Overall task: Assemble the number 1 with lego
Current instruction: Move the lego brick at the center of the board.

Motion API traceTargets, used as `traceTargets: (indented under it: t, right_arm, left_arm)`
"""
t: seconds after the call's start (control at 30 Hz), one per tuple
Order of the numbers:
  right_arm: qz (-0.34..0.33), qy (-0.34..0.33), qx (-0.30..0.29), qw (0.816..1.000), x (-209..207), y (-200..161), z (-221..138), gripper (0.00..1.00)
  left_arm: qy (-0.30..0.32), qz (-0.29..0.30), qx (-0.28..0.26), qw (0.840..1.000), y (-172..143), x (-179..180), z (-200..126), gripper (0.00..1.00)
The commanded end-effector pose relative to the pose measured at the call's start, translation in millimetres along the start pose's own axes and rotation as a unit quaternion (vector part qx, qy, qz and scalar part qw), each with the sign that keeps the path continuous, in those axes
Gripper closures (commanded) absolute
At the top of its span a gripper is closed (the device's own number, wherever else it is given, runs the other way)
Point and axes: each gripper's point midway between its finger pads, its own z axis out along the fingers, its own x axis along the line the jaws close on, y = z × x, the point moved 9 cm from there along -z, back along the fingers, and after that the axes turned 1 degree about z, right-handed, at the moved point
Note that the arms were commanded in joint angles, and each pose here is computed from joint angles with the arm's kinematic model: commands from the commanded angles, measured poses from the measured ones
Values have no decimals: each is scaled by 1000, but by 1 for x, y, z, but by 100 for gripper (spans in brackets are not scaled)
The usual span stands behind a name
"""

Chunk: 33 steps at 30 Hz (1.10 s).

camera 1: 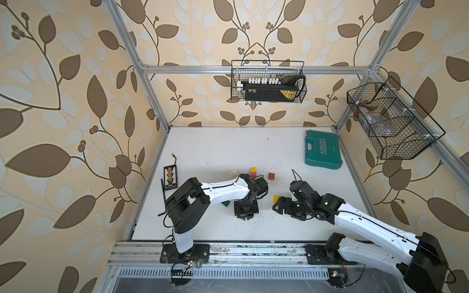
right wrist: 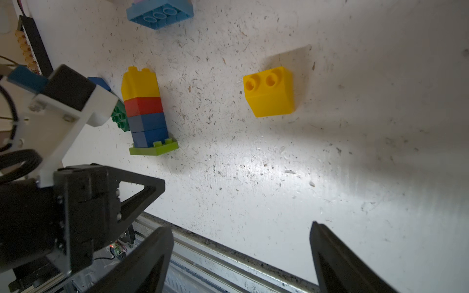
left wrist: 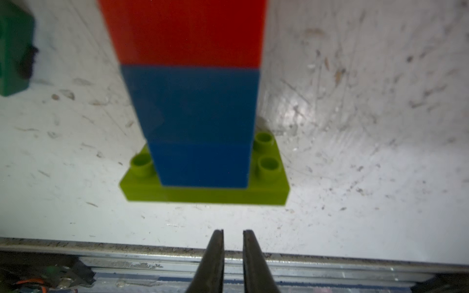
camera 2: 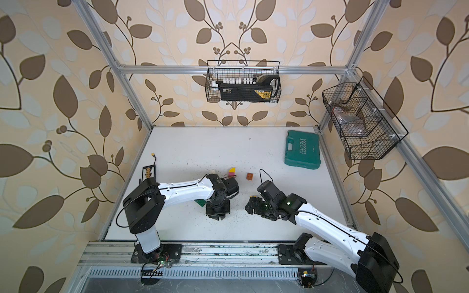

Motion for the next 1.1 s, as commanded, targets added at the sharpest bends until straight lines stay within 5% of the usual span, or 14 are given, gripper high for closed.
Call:
traceTargets:
  t: [0.0,0.47,1.07]
  right_arm:
    - [-2,-2,-10,1000,0,0,-8,12]
    - [-7,-23,4,1000,0,3,9,12]
    - [-14,-56,24,998,0,7,29,13]
  left_arm:
    - [20,-9,-1,1000,14,10,3,90]
    - [39,21,-15,999,58,28,-11,92]
    - [-56,38,-22,997,113,16,-11,94]
